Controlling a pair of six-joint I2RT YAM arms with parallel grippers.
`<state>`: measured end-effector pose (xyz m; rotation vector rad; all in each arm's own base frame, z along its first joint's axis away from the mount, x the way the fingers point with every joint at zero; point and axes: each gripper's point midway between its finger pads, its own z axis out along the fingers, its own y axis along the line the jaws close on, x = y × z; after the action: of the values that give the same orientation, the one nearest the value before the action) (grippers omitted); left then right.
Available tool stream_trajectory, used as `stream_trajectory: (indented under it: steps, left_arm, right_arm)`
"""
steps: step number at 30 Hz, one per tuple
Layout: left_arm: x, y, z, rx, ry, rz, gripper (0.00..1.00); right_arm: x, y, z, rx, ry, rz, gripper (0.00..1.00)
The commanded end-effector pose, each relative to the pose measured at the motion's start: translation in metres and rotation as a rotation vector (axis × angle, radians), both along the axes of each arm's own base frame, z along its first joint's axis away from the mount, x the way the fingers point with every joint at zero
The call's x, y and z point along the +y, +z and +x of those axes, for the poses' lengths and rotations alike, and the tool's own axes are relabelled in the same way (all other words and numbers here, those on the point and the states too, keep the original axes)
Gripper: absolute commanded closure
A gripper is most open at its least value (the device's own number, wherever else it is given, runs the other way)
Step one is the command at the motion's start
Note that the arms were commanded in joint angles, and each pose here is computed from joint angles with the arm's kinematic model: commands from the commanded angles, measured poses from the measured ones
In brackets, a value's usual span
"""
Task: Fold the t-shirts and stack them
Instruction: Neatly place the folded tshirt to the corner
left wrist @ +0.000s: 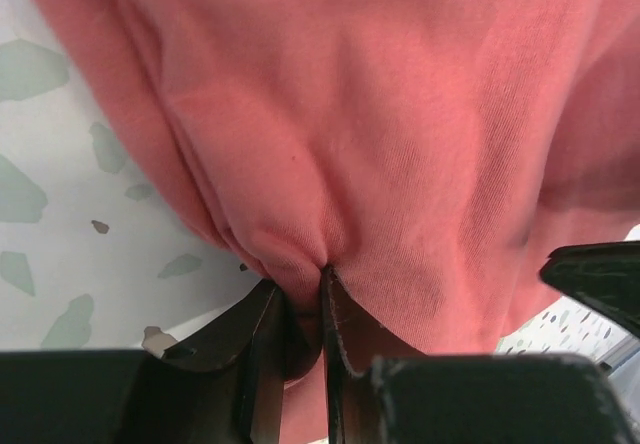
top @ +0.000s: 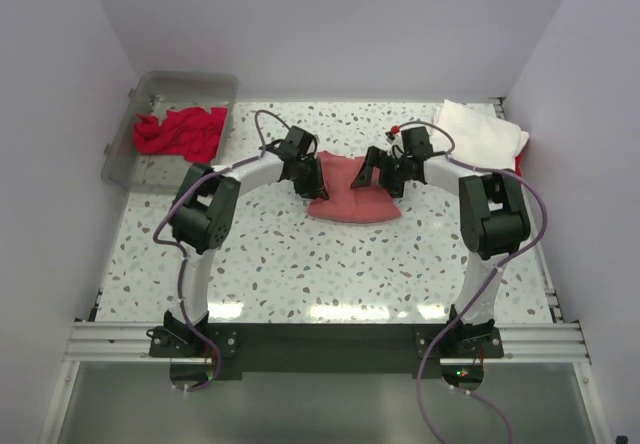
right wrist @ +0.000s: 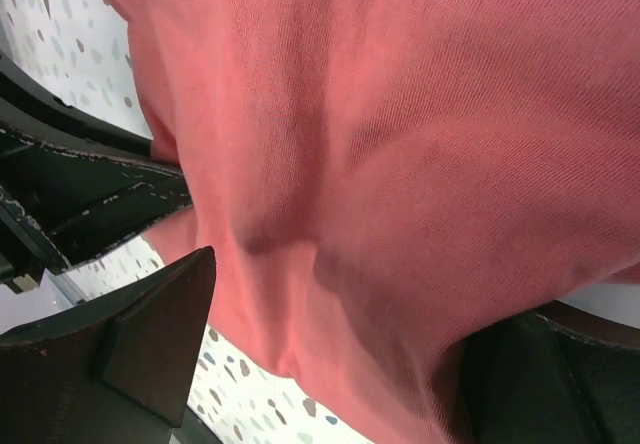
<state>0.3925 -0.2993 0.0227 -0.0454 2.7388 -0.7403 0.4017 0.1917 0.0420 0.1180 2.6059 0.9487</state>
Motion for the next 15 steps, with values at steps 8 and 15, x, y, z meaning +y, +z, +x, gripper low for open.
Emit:
stream_trajectory:
  steps: [8,15]
  left_arm:
    - [-0.02,-0.009,-0.004,0.007,-0.03,-0.017,0.79]
    - [-0.012,-0.001,-0.007,-0.005,-0.035,0.012,0.79]
  right_arm:
    - [-0.005,-0.034,-0.011,0.09,-0.052,-0.199,0.53]
    - [-0.019,-0.017,-0.007,0.086,-0.035,-0.295,1.0]
